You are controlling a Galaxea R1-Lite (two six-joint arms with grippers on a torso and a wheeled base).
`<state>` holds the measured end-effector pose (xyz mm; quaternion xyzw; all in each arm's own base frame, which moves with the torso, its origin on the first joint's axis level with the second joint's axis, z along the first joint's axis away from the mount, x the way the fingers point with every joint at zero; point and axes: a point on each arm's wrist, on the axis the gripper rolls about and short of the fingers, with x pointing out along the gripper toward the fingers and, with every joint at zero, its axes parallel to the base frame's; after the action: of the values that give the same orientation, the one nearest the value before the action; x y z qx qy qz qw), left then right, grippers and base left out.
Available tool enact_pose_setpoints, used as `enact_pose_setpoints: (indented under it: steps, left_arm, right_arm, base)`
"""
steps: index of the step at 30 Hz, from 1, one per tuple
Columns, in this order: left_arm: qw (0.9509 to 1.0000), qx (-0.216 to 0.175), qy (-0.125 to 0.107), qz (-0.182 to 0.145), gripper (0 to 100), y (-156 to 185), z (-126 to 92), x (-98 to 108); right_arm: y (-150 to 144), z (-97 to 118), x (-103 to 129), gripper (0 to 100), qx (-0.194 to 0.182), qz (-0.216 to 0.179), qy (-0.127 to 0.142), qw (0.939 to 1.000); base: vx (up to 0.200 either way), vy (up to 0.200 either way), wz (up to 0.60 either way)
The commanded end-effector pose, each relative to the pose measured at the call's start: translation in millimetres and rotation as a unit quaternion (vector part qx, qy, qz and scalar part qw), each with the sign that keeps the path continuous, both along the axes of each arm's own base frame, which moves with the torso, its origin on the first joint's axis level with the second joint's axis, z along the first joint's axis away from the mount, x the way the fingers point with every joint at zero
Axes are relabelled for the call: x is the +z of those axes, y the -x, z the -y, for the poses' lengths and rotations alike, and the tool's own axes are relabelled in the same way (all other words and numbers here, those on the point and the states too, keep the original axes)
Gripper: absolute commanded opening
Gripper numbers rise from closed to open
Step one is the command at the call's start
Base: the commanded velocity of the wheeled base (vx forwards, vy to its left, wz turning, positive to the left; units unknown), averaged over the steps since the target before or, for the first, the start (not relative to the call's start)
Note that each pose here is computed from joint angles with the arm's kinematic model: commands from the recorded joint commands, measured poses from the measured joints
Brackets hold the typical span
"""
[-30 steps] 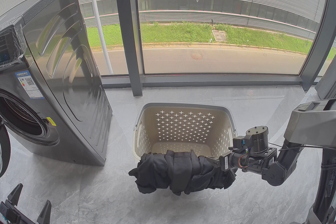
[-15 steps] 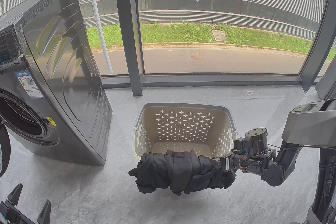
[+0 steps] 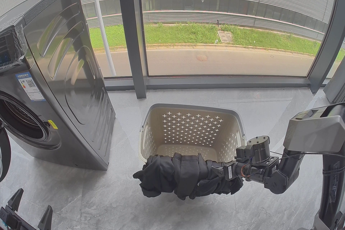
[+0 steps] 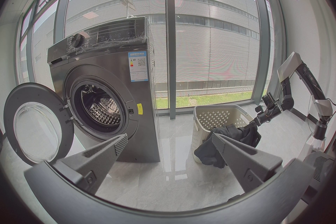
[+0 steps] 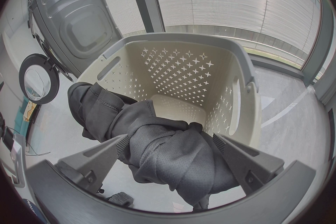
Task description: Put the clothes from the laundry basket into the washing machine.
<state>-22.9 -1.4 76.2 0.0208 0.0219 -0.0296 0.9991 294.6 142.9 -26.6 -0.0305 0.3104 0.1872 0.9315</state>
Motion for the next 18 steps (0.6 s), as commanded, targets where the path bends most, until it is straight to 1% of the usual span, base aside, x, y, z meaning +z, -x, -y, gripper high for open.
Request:
enact_pose_setpoints:
  steps: [1,2,13,16,18]
  left_arm:
    - [1.0,0.001,-0.001,0.0,100,0.1,0.0,-5.3]
    - [1.0,0.001,0.0,0.0,100,0.1,0.0,-5.3]
    - [1.0,0.0,-0.001,0.0,100,0.1,0.0,-5.3]
    - [1.0,0.001,0.0,0.0,100,0.1,0.0,-5.3]
    - [1.0,0.0,0.0,0.0,100,0.1,0.0,-5.3]
  right_arm:
    - [-0.7,-0.4,-2.5,100,-0.001,0.001,0.0,1.0]
    - [-0.5,-0.3,-2.4,0,-0.001,0.002,0.0,1.0]
    - [-1.6,-1.4,1.7,0,0.0,0.009,-0.003,1.0]
    - [-2.1,-2.8,5.3,0,0.001,0.015,-0.007,0.9999]
    - [-2.6,-3.6,15.6,0,0.001,0.029,-0.014,0.9995]
  base:
    - [0.0,0.0,0.0]
    - [0.0,0.0,0.0]
    - [0.0,0.0,0.0]
    - [0.0,0.0,0.0]
    - [0.0,0.0,0.0]
